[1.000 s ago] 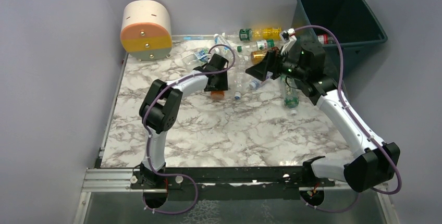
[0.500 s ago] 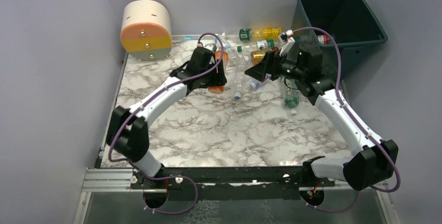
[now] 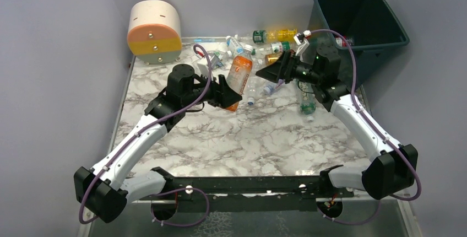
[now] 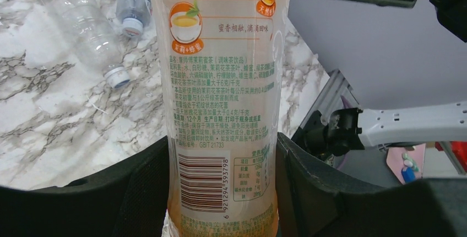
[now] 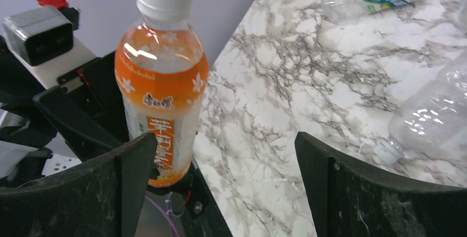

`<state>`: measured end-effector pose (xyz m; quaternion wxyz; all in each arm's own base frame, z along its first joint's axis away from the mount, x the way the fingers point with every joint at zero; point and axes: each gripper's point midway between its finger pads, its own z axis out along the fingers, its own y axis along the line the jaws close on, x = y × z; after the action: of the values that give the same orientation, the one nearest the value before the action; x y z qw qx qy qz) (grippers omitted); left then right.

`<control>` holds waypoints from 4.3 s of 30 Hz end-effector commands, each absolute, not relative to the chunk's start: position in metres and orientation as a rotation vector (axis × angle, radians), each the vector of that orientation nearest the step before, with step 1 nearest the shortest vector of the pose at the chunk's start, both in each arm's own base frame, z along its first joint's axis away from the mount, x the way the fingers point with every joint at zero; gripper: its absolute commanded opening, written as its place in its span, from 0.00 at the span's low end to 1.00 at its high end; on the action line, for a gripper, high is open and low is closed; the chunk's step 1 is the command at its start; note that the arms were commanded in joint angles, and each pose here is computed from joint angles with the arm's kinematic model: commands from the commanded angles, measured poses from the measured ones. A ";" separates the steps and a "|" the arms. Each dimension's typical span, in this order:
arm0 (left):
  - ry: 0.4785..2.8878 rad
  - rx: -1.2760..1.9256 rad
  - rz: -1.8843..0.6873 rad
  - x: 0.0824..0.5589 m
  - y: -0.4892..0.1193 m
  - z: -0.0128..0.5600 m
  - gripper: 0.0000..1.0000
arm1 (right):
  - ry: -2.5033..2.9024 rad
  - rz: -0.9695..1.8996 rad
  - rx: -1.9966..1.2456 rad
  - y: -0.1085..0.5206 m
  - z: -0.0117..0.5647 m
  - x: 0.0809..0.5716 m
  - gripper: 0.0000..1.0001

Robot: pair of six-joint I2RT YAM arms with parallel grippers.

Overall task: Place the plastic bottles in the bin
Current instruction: Pick up the plastic bottle at the center of the board, then place the plastic bottle in the trash bin.

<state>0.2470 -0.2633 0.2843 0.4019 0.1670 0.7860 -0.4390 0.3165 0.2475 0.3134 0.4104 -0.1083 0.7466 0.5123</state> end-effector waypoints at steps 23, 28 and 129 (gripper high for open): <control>1.935 0.468 -1.246 0.237 -0.276 0.287 0.61 | 1.734 1.603 -0.392 0.314 0.341 0.304 0.99; 1.942 0.464 -1.252 0.237 -0.277 0.281 0.61 | 1.735 1.615 -0.393 0.324 0.339 0.306 0.99; 1.958 0.375 -1.136 0.285 -0.285 0.263 0.99 | 1.565 0.094 0.468 -0.097 0.418 0.531 0.99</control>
<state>0.2540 -0.2721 0.2576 0.3865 0.1718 0.7879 -0.4475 0.5348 -0.1023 0.3967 0.6761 0.2169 0.7036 0.0279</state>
